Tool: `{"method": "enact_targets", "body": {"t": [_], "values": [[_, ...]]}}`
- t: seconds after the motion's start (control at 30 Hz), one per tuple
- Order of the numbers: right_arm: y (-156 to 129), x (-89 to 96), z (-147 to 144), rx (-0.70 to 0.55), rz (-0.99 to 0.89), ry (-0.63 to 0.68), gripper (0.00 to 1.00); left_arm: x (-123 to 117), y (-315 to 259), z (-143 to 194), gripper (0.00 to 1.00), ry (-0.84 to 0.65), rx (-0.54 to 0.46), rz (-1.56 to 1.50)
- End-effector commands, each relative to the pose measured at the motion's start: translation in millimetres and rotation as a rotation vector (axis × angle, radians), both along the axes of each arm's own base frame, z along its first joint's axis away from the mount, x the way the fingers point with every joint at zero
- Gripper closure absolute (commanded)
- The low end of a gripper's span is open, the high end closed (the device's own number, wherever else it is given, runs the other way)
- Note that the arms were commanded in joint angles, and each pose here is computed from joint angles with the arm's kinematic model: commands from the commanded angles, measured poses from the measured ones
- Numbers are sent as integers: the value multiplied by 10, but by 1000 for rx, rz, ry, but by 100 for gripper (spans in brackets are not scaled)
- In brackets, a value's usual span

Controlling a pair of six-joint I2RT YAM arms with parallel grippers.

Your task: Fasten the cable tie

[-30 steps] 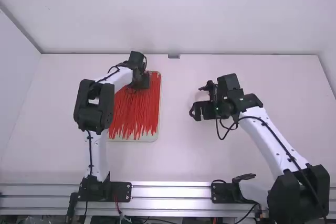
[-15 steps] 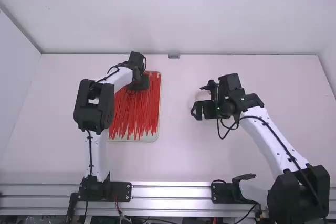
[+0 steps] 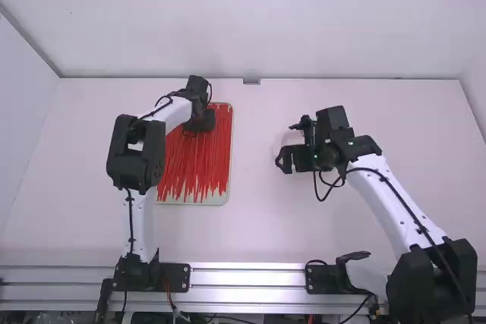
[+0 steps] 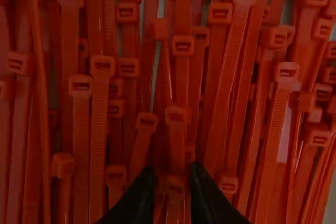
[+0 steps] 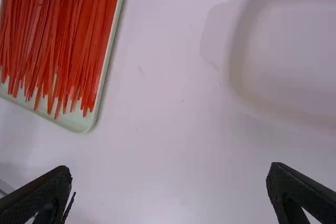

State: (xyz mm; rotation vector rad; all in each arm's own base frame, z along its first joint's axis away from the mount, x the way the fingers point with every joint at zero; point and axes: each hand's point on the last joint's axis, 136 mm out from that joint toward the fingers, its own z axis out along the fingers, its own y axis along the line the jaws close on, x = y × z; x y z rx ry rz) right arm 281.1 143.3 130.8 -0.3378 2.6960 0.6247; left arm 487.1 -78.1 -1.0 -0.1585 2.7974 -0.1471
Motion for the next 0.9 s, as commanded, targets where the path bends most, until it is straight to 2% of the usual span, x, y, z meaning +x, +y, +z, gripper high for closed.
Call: {"method": "enact_targets", "body": {"t": [0.0,0.33,0.87], "values": [[19,74,95,10,-3,-27,1,-9,23,-35,78,14,-13,11],[27,95,107,13,-3,-37,1,92,21,144,75,-2,-9,13],[28,97,108,12,1,-40,1,9,38,8,75,14,-4,15]]}}
